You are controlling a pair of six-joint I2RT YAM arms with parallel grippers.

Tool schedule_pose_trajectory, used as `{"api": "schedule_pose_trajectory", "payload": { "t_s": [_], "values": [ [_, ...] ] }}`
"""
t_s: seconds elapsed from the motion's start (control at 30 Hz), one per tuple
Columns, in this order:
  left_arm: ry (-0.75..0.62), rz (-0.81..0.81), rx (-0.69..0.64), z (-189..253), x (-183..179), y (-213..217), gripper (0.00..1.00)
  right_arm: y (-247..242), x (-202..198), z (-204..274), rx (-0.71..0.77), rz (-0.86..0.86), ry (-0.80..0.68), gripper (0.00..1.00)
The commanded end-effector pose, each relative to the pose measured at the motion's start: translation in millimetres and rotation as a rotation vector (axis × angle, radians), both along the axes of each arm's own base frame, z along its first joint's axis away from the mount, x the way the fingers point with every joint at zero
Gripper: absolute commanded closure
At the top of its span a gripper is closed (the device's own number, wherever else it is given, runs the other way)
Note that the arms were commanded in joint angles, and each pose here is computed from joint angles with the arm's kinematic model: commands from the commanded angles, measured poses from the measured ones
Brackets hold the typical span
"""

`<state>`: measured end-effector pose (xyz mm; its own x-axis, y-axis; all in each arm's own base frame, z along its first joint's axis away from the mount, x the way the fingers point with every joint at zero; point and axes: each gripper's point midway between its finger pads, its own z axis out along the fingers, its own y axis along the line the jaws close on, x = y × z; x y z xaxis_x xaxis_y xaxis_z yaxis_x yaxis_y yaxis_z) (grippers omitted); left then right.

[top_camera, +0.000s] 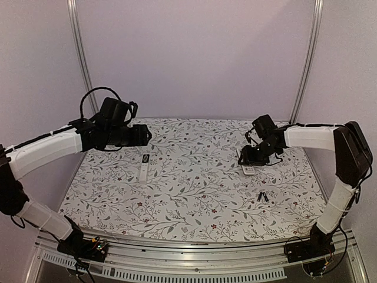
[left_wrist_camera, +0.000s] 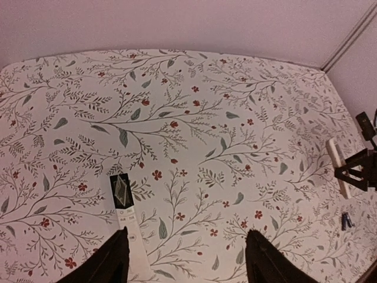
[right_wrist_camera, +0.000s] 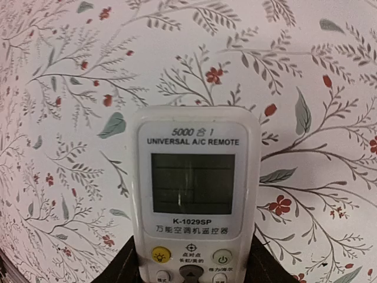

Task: Load the batteries into the remote control
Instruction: Pick up the remote control from the center of the board, then pass from the right arm to the left

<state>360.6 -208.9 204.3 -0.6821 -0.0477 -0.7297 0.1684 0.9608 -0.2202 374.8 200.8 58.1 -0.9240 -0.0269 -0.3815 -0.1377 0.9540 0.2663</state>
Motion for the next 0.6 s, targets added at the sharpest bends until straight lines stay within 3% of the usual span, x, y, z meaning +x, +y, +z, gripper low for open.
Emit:
{"api": "schedule_pose_trajectory", "payload": {
  "t_s": [0.0,0.1,0.27,0.43,0.57],
  "values": [
    [-0.38,-0.166,-0.112,100,-20,-36,0.34,63,-6,140,0.351,0.356,-0.358,0.78],
    [-0.59,-0.348,-0.208,153,-57,-64,0.31,91,-48,227,0.567,0.616,-0.562,0.79],
    [-0.725,-0.669,-0.397,201,-119,-107,0.2,120,-136,320,0.798,1.006,-0.842,0.78],
    [-0.791,-0.891,-0.467,227,-163,-147,0.01,143,-189,353,0.895,1.22,-0.919,0.78],
    [-0.795,-1.006,-0.492,233,-183,-171,0.0,154,-201,360,0.908,1.263,-0.942,0.79]
  ]
}}
